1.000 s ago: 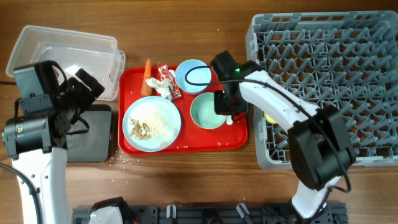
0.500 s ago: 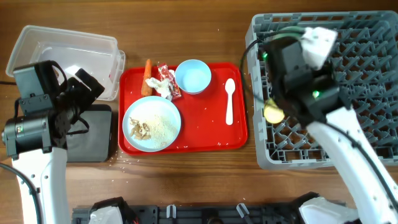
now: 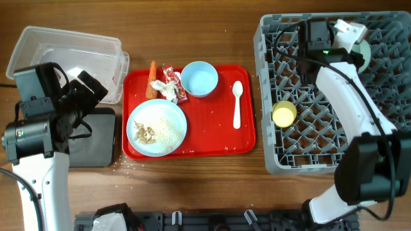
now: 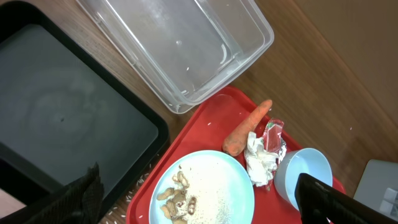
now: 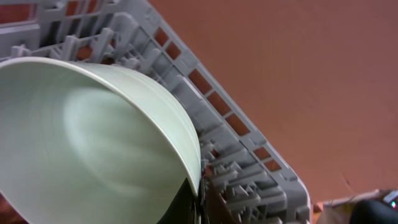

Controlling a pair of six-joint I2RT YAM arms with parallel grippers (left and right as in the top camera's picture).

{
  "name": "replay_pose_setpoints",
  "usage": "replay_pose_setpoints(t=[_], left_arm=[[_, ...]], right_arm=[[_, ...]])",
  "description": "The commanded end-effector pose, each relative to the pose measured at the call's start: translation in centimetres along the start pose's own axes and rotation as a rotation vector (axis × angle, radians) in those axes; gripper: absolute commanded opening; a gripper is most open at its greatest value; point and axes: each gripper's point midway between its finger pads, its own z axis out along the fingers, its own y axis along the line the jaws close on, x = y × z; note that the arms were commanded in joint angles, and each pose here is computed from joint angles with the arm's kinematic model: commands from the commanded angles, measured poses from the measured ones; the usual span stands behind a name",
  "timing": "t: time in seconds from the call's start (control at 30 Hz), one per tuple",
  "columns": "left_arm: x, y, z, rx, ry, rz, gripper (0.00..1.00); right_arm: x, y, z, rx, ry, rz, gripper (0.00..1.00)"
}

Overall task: Sort waste into correct bins and load items into the dishwasher rack
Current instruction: 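Grasp the green bowl with the right gripper and place it in the rack, then grasp the light-blue bowl with the right gripper and place it in the rack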

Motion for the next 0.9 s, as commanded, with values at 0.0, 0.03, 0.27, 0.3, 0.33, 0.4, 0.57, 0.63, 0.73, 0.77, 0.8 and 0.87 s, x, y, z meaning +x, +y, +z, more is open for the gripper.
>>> replay_pose_setpoints(t=[0.0, 0.03, 0.27, 0.3, 0.33, 0.4, 0.57, 0.63, 0.73, 0.77, 0.8, 0.87], left_arm=[[-0.6, -0.1, -0.4, 0.001, -0.019, -0.018, 1.0], [-0.6, -0.1, -0.4, 0.001, -0.019, -0.018, 1.0], [-0.6, -0.1, -0.4, 0.001, -0.019, -0.017, 1.0], [-0.6, -0.1, -0.4, 0.001, -0.019, -0.018, 1.0], [-0.6, -0.1, -0.4, 0.001, -0.019, -0.018, 1.0], [-0.6, -0.1, -0.4, 0.001, -0.019, -0.018, 1.0], [-0.6, -0.1, -0.4, 0.001, -0.019, -0.018, 1.0], [-0.6, -0.1, -0.4, 0.001, -0.019, -0.018, 1.0], [-0.6, -0.1, -0.4, 0.001, -0.019, -0.018, 1.0], [-0.6, -0.1, -0.4, 0.001, -0.019, -0.018, 1.0], [-0.6, -0.1, -0.4, 0.001, -0.019, -0.017, 1.0], [-0.6, -0.1, -0.4, 0.001, -0.019, -0.018, 1.0]], right_arm=[[0.6, 2.2, 0.6, 0.022, -0.009, -0.151, 0.04], [0.9, 2.9, 0.7, 0.019, -0.01, -0.184, 0.04], [3.0, 7.0, -1.5, -0.159, 0.024, -0.286, 0.05], [3.4, 7.3, -1.9, -0.178, 0.03, -0.309, 0.05], [3.8, 7.6, -2.4, -0.189, 0.036, -0.332, 0.06], [4.5, 7.9, -3.4, -0.212, 0.046, -0.361, 0.24], [3.3, 8.9, -9.2, -0.468, 0.074, -0.32, 0.66], [1.7, 9.3, -13.3, -0.618, 0.048, -0.296, 0.66], [1.0, 12.2, -22.7, -1.042, 0.025, -0.287, 0.65], [1.5, 13.3, -25.8, -1.187, 0.033, -0.29, 0.65], [2.1, 14.5, -28.8, -1.319, 0.058, -0.282, 0.65], [4.0, 16.8, -31.4, -1.412, 0.177, -0.211, 0.63]])
